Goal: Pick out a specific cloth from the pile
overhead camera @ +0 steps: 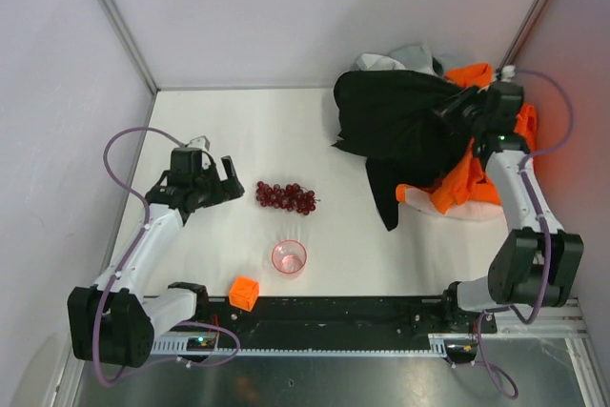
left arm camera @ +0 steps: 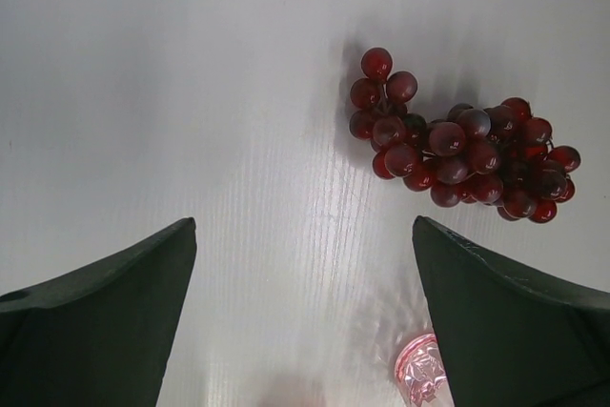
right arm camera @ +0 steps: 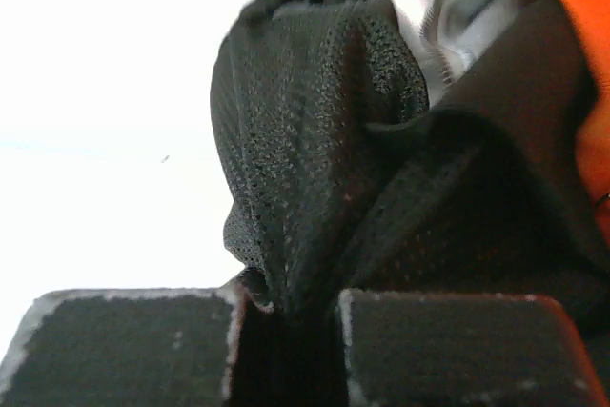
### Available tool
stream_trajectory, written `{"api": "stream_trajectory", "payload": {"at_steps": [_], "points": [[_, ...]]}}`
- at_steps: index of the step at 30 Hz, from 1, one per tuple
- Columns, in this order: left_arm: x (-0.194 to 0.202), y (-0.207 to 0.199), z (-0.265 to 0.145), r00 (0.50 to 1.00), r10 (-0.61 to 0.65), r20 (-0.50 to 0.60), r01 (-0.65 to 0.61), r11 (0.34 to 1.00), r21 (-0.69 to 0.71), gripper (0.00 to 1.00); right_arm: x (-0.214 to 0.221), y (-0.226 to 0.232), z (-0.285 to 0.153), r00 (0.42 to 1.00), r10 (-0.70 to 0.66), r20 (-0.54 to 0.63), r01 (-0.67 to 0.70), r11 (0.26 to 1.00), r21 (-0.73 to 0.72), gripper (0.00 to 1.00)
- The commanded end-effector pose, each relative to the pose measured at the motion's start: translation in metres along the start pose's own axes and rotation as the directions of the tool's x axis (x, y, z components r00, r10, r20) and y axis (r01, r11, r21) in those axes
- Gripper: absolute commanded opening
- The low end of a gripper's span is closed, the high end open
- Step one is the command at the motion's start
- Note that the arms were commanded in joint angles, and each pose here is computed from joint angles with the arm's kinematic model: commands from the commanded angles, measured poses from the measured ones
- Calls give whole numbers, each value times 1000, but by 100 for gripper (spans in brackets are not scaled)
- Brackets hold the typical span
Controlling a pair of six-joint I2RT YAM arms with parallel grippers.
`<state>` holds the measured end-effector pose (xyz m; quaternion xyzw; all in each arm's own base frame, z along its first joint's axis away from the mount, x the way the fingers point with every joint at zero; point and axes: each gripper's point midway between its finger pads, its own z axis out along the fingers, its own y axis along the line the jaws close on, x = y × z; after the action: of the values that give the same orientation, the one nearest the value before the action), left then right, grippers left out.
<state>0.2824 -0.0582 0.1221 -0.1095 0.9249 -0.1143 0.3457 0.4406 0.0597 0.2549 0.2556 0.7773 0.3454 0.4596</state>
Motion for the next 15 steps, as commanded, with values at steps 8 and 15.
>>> {"api": "stream_trajectory", "payload": {"at_steps": [8, 15], "points": [[-17, -11, -6, 1000, 6, 29, -7, 999, 46, 100, -204, 9, -164, 678, -438, 590, 90, 846, 525, 0], [-16, -16, -6, 1000, 1, 19, -2, 998, 69, 100, -149, -122, -125, 902, -297, 313, -16, 701, 713, 0]]}}
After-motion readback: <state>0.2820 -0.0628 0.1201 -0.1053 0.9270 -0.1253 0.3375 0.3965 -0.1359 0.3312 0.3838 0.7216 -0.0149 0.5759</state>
